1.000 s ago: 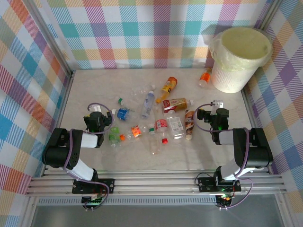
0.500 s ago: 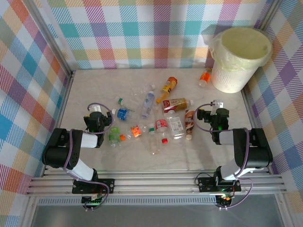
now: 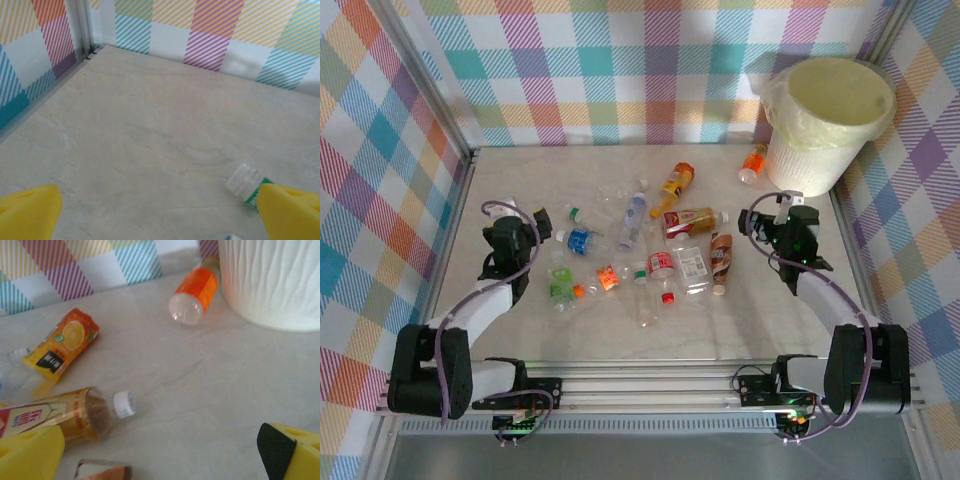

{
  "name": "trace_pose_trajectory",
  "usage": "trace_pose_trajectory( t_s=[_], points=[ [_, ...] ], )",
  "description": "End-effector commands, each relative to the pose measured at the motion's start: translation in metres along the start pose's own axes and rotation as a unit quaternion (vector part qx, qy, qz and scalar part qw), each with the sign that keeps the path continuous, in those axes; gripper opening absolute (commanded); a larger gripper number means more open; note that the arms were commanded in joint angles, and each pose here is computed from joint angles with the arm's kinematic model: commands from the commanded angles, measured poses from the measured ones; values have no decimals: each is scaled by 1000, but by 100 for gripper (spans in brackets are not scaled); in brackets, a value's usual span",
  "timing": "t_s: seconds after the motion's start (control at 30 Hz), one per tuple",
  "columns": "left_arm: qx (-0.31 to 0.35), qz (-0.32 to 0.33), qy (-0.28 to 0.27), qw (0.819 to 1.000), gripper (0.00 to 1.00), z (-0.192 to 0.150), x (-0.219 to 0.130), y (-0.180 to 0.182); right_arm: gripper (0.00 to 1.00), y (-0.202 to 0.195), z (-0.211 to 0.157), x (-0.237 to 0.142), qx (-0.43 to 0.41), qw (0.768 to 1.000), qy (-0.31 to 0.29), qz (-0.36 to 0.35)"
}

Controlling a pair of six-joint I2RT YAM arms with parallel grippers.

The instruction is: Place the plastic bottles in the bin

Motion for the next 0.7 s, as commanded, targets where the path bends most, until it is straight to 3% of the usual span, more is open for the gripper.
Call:
trace_pose_trajectory(
  t_s=[0.0,0.2,0.43,0.67],
  points=[
    [-56,12,64,996,100,-7,-14,0,100,16,-22,-9,91,990,103,43],
    [-121,41,106,986,100,-4,-38,7,100,45,-30,-9,125,965,197,119],
    [-171,-1,136,976,100,-9,-54,1,100,68,-43,14,108,954,265,90],
    [-186,-33,117,975,100,-7,-60,-2,100,83,-53,39,62,953,297,29]
  ],
)
Point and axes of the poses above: each hand's point on the last joint's axis, 136 mm out from that joint toward the fingers, its own x axis out along the fingers, its own y axis along the line the jaws close on, z = x × y, the point moved 5 cm from there along -x, back along the fingers, and after that the axes turned 10 degrees about -x, right-handed, at the moved point
